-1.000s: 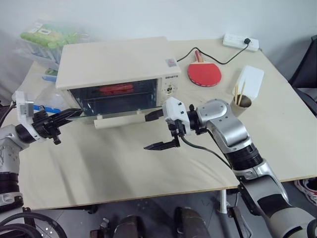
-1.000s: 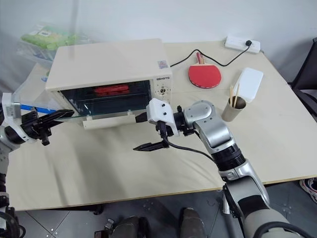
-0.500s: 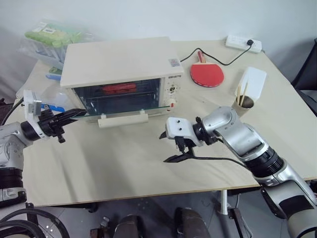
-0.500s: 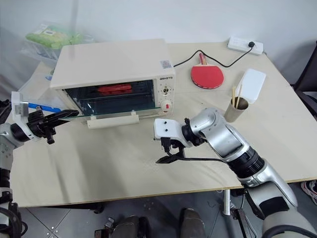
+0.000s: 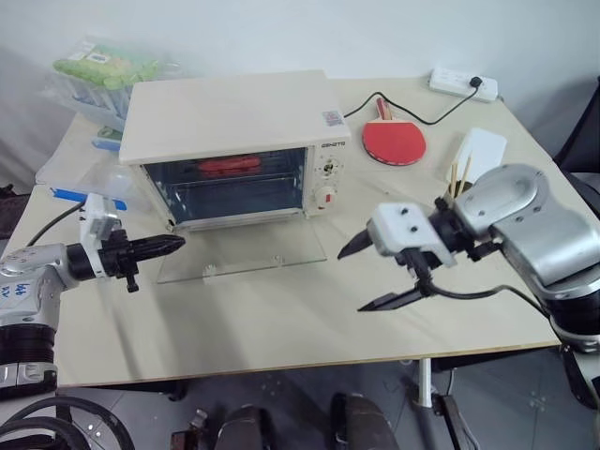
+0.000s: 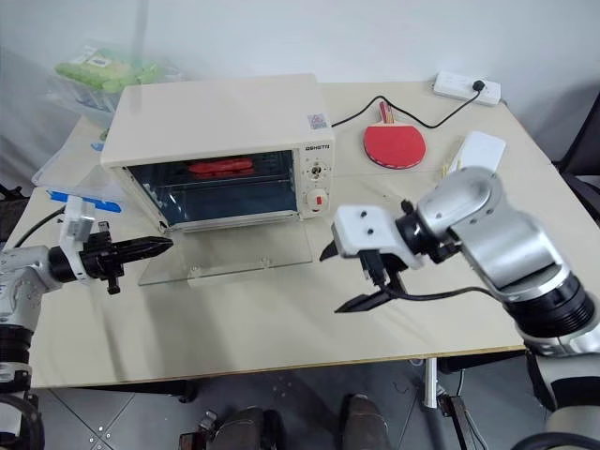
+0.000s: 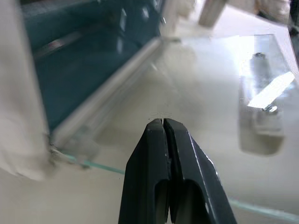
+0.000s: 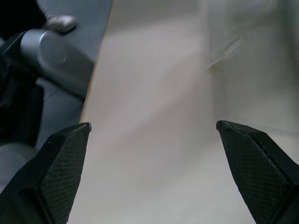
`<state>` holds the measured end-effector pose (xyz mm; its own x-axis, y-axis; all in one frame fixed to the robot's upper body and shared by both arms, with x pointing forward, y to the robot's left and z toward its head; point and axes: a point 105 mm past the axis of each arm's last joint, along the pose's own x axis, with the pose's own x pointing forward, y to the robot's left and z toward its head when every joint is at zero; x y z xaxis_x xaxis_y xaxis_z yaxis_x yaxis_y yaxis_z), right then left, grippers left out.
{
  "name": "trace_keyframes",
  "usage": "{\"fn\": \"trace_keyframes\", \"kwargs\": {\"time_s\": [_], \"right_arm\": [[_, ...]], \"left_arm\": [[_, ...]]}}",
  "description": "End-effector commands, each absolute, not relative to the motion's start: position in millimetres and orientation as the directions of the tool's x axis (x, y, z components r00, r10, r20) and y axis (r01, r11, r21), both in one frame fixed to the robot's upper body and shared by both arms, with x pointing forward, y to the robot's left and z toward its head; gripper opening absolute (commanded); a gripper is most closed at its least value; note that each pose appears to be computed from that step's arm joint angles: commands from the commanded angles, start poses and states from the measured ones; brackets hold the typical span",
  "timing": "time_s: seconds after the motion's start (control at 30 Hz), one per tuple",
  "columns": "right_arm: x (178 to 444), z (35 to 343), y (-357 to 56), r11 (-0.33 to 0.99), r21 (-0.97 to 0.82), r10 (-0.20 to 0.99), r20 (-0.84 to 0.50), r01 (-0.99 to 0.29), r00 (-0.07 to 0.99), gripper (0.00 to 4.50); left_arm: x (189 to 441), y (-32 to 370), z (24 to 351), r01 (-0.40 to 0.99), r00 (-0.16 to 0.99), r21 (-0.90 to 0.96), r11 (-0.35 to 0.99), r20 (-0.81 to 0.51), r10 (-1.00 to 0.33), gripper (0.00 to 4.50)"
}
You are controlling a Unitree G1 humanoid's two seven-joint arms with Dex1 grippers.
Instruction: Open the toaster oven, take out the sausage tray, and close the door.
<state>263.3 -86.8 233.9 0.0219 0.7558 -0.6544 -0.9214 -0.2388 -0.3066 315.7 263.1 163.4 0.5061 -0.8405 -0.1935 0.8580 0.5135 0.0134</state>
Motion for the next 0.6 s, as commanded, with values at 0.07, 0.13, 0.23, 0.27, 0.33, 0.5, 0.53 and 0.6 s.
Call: {"fn": "trace_keyframes", "kwargs": {"time_s": [0.07,0.13,0.23,0.27,0.33,0.5,0.53,0.6], "right_arm": [[275.9,247.9,-72.5,-0.164,-0.399,0.809,-0.577,-0.902,0.109,4.50],[283.4,241.1,-60.9,-0.138,-0.425,0.820,-0.555,-0.895,0.137,4.50],[293.6,229.4,-41.3,-0.097,-0.455,0.838,-0.517,-0.885,0.174,4.50],[298.1,226.9,-32.8,-0.073,-0.470,0.848,-0.493,-0.880,0.193,4.50],[306.0,223.0,-17.4,-0.034,-0.507,0.860,-0.454,-0.861,0.233,4.50],[330.3,223.3,11.9,0.123,-0.573,0.871,-0.329,-0.810,0.365,4.50],[334.6,222.2,19.0,0.167,-0.554,0.871,-0.305,-0.815,0.385,4.50],[338.4,221.3,30.8,0.218,-0.533,0.874,-0.266,-0.818,0.407,4.50]], "left_arm": [[315.2,262.8,165.6,0.855,0.512,0.047,0.516,-0.225,-0.829,0.04],[313.2,259.8,162.2,0.861,0.502,0.040,0.508,-0.239,-0.831,0.04],[308.3,256.4,153.8,0.869,0.484,0.038,0.494,-0.278,-0.830,0.04],[306.6,255.6,151.2,0.870,0.481,0.037,0.492,-0.286,-0.829,0.04],[303.6,254.5,146.7,0.870,0.479,0.035,0.491,-0.293,-0.828,0.04],[297.6,251.4,140.0,0.862,0.491,0.029,0.507,-0.300,-0.818,0.04],[295.0,250.9,137.8,0.859,0.496,0.033,0.511,-0.301,-0.815,0.04],[288.8,251.1,132.7,0.849,0.514,0.046,0.526,-0.300,-0.803,0.04]]}}
